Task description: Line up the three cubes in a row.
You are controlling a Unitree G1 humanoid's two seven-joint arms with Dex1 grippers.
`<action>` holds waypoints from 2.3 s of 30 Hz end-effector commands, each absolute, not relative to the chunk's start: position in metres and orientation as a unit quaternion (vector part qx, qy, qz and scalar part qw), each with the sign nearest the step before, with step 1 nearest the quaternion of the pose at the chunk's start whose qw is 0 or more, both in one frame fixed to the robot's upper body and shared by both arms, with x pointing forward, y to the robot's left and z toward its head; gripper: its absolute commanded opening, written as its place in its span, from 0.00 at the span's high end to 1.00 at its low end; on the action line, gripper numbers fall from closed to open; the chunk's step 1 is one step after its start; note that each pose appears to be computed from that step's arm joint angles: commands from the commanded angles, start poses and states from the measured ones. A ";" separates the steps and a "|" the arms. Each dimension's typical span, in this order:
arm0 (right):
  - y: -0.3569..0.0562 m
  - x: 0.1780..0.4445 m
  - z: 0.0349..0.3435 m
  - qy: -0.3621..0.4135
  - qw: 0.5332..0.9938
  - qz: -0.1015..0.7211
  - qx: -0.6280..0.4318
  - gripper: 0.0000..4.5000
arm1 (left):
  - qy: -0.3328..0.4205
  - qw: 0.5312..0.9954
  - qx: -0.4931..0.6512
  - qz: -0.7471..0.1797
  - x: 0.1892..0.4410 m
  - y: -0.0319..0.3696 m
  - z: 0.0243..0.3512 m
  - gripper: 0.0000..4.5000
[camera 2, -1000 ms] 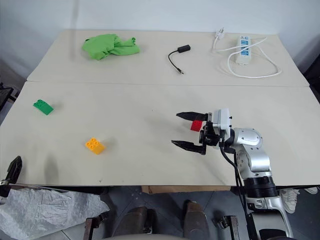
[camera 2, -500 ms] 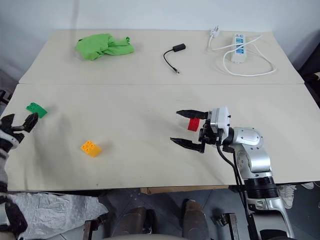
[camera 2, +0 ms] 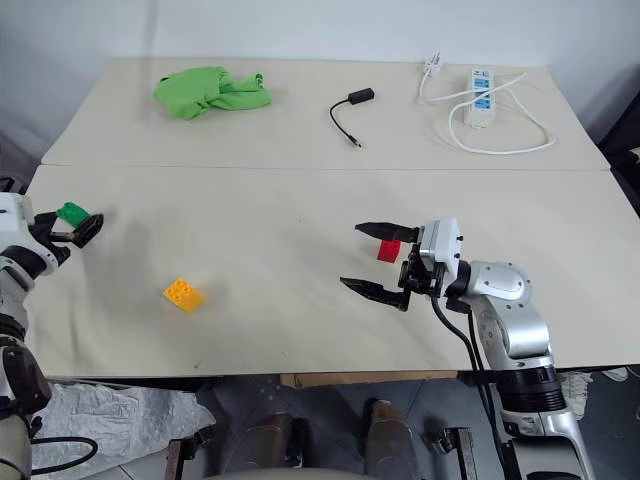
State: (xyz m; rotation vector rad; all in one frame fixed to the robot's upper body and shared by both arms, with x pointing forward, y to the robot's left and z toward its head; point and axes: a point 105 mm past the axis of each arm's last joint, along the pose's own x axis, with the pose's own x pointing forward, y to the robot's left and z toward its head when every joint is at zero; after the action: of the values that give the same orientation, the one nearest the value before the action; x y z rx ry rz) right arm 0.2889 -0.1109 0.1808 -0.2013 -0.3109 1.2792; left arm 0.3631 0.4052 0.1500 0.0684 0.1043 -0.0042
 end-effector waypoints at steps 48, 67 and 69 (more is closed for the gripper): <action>-0.115 0.286 0.183 -0.152 0.788 0.589 -0.095 0.00 | -0.068 0.997 0.014 -0.037 0.375 0.349 0.157 0.67; -0.214 0.258 0.190 -0.089 0.842 0.519 -0.119 0.00 | -0.002 0.748 0.204 -0.631 0.381 0.134 0.209 0.67; -0.221 0.258 0.186 -0.088 0.855 0.498 -0.115 0.00 | 0.013 0.730 0.211 -0.651 0.385 0.111 0.200 0.67</action>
State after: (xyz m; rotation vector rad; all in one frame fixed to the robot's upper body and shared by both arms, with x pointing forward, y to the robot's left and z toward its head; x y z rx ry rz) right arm 0.2597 -0.2133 0.1776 -0.2117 -0.1469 1.0854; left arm 0.3821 0.1167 0.2027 0.4209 0.0099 -1.4265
